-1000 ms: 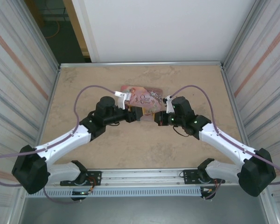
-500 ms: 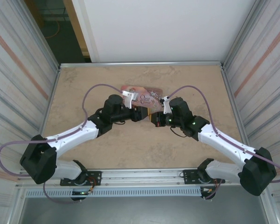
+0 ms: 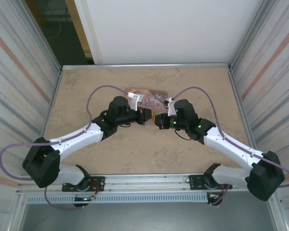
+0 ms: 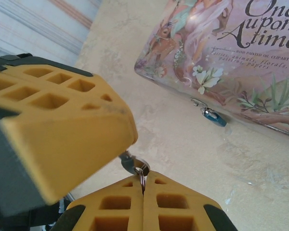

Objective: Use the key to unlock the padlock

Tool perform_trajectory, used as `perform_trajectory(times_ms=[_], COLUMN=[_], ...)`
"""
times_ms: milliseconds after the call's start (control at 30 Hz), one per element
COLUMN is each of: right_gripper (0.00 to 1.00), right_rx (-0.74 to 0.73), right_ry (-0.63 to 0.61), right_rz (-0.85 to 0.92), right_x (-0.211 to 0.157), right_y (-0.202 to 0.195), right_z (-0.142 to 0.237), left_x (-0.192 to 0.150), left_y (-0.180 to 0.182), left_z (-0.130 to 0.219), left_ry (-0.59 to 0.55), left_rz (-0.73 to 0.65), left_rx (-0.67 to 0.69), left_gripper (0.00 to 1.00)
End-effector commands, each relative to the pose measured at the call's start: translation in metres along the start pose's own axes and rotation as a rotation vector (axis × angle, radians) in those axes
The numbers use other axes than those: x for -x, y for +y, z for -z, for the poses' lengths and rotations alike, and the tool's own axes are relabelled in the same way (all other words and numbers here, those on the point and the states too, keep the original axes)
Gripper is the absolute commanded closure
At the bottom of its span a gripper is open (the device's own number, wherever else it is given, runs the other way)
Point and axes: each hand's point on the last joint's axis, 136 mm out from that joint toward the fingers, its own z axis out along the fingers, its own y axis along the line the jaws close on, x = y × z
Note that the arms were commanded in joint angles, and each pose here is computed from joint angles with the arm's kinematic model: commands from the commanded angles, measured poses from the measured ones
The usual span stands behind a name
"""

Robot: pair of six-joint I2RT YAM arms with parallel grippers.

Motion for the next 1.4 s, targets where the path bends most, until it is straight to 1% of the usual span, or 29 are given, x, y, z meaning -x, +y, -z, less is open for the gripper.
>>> perform_trajectory(times_ms=[0, 33, 167, 333, 433, 500, 667, 867, 1233, 1367], right_gripper=[1.0, 0.97, 0.81, 0.51, 0.41, 0.37, 0.36, 0.38, 0.53, 0.6], right_rx=[0.03, 0.029, 0.068, 0.242, 0.346, 0.41, 0.501, 0.512, 0.481, 0.472], right_ry=[-0.031, -0.035, -0.045, -0.07, -0.105, -0.113, -0.097, -0.078, -0.085, -0.089], right_rz=[0.013, 0.019, 0.049, 0.068, 0.086, 0.101, 0.155, 0.176, 0.149, 0.147], right_x=[0.013, 0.014, 0.017, 0.026, 0.033, 0.035, 0.035, 0.035, 0.037, 0.038], right_y=[0.015, 0.015, 0.02, 0.035, 0.05, 0.062, 0.087, 0.098, 0.094, 0.093], right_z=[0.006, 0.007, 0.016, 0.033, 0.042, 0.045, 0.043, 0.033, 0.02, 0.019], left_x=[0.017, 0.019, 0.025, 0.04, 0.046, 0.048, 0.05, 0.051, 0.048, 0.048], left_y=[-0.021, -0.021, -0.022, -0.025, -0.03, -0.034, -0.044, -0.048, -0.049, -0.05], left_z=[0.011, 0.013, 0.026, 0.05, 0.061, 0.067, 0.075, 0.077, 0.074, 0.074], left_ry=[-0.045, -0.051, -0.075, -0.111, -0.122, -0.125, -0.128, -0.129, -0.128, -0.127], left_rz=[-0.06, -0.067, -0.089, -0.101, -0.115, -0.125, -0.149, -0.155, -0.142, -0.143], left_rx=[-0.037, -0.028, -0.017, -0.037, -0.054, -0.068, -0.099, -0.117, -0.142, -0.148], left_gripper=[1.0, 1.0, 1.0, 1.0, 1.0, 1.0, 1.0, 1.0, 1.0, 1.0])
